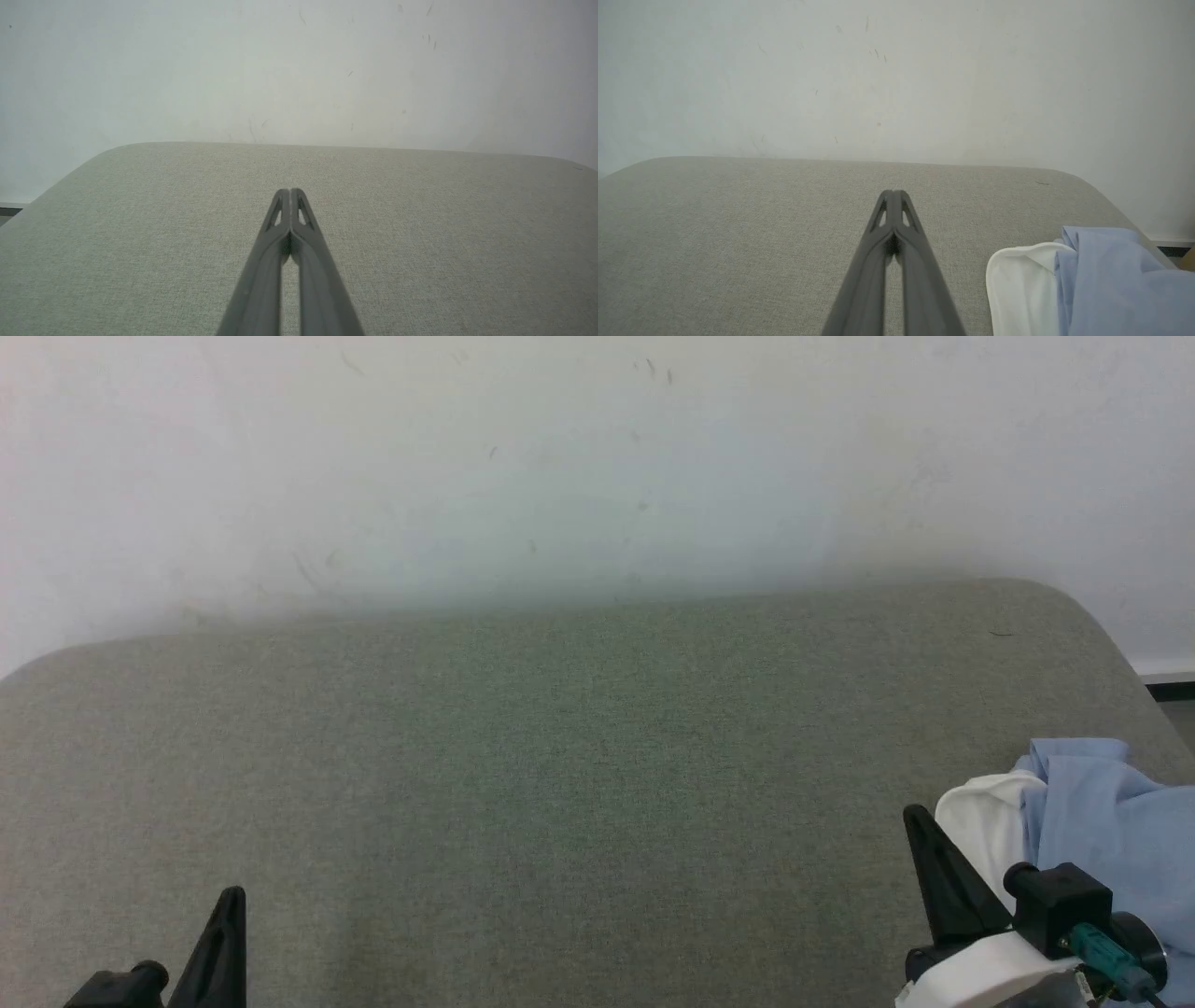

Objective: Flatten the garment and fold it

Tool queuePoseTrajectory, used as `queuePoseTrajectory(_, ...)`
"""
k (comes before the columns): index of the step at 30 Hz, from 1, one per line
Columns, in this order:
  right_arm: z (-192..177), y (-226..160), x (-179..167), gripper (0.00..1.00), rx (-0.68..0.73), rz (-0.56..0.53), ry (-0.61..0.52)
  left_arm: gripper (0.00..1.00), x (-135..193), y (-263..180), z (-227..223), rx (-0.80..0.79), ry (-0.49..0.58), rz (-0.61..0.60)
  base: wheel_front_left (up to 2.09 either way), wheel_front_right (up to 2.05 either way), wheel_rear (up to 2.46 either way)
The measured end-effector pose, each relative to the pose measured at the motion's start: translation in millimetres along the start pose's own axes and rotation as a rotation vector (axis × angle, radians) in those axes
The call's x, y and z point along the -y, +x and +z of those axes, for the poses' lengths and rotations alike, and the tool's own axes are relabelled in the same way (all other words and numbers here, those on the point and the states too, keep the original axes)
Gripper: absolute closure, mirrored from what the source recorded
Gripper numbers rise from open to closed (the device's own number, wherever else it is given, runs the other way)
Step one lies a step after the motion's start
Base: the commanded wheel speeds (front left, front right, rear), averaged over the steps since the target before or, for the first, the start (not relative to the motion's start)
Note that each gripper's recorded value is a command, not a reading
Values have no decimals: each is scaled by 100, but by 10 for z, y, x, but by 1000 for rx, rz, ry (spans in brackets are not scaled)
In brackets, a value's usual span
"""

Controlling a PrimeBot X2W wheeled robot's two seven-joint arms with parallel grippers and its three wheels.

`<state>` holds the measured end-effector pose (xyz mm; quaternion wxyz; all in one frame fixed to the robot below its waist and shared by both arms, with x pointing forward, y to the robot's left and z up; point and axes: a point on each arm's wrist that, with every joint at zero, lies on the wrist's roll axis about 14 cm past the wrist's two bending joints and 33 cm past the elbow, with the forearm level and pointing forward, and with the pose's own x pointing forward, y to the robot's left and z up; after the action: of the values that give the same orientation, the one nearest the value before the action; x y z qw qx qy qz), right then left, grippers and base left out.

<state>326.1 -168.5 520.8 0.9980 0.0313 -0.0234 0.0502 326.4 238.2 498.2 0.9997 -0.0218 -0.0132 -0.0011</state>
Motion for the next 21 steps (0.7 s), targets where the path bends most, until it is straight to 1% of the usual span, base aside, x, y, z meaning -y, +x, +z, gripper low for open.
queuePoseTrajectory(21,-32,56,-7,100,-22,6,-17,100,110,51,-24,-24,10,-4,0,0,0)
